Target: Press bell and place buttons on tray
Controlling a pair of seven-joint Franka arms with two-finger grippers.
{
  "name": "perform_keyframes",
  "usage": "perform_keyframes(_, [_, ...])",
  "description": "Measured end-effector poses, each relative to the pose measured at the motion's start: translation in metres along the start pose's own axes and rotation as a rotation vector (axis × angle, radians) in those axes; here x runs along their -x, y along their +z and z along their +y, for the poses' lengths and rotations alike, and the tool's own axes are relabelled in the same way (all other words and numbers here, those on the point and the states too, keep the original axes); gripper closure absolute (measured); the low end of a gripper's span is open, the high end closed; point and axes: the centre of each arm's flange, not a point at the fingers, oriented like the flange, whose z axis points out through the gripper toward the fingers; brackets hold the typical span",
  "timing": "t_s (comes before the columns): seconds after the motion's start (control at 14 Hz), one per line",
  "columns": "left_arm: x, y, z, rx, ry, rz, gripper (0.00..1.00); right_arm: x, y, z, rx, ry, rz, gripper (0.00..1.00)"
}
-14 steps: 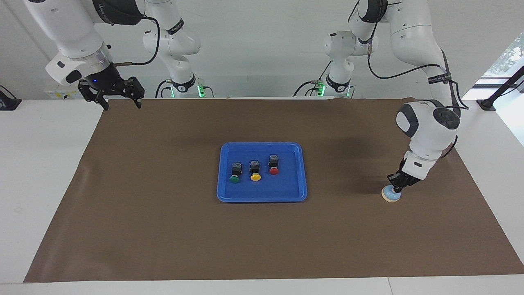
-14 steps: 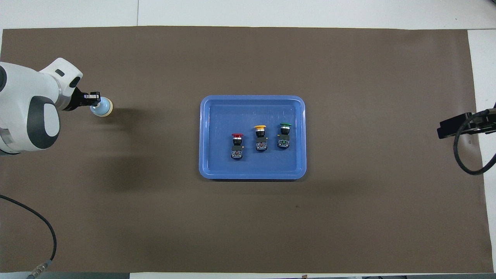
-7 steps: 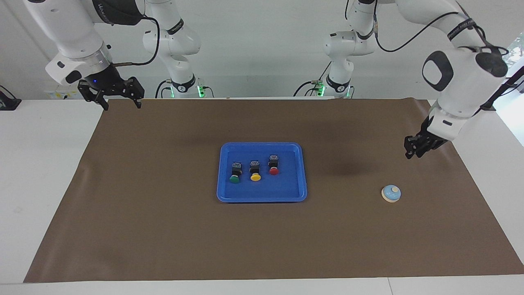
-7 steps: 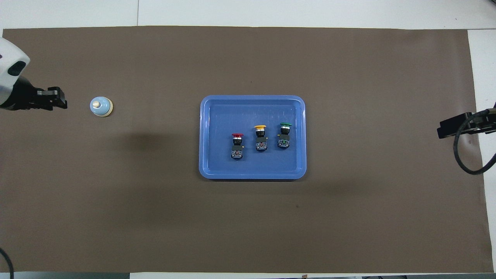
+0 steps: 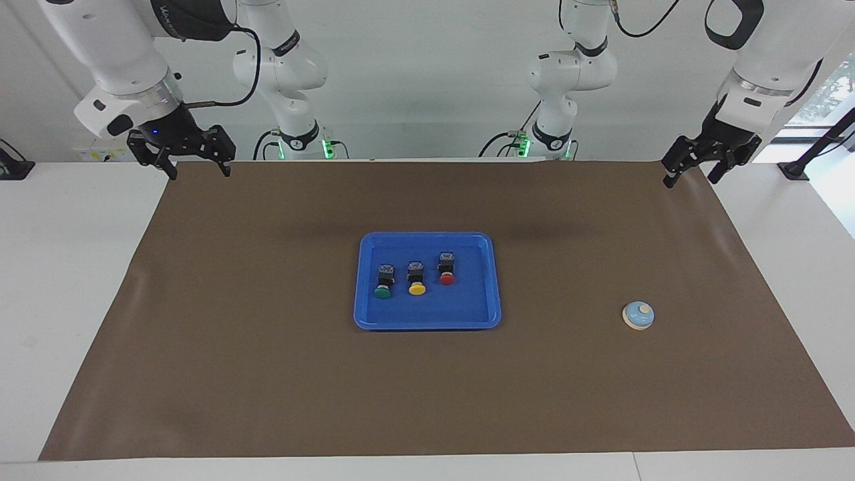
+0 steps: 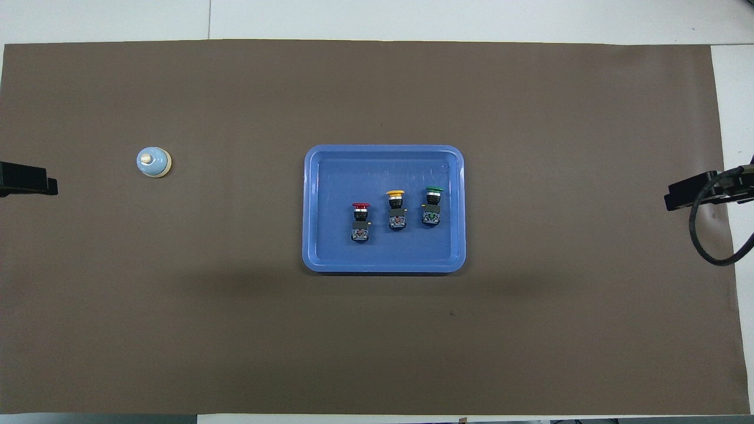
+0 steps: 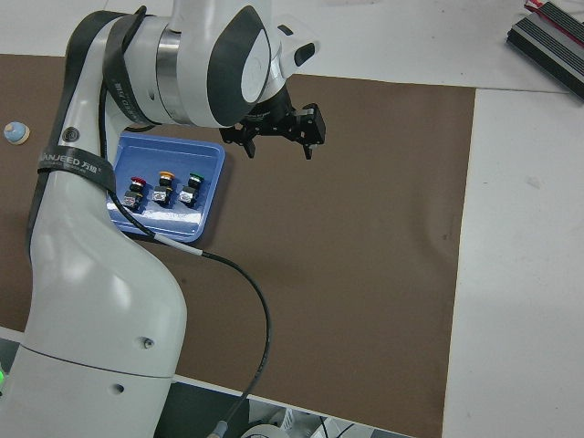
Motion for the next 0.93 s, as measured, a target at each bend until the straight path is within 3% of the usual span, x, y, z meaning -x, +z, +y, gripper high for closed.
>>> perform_keyframes(0.93, [0.007,0.012,0.033,-0.004,0.063,-0.143,0.00,0.000,0.000,0.000,0.000,0.000,0.000,0.00])
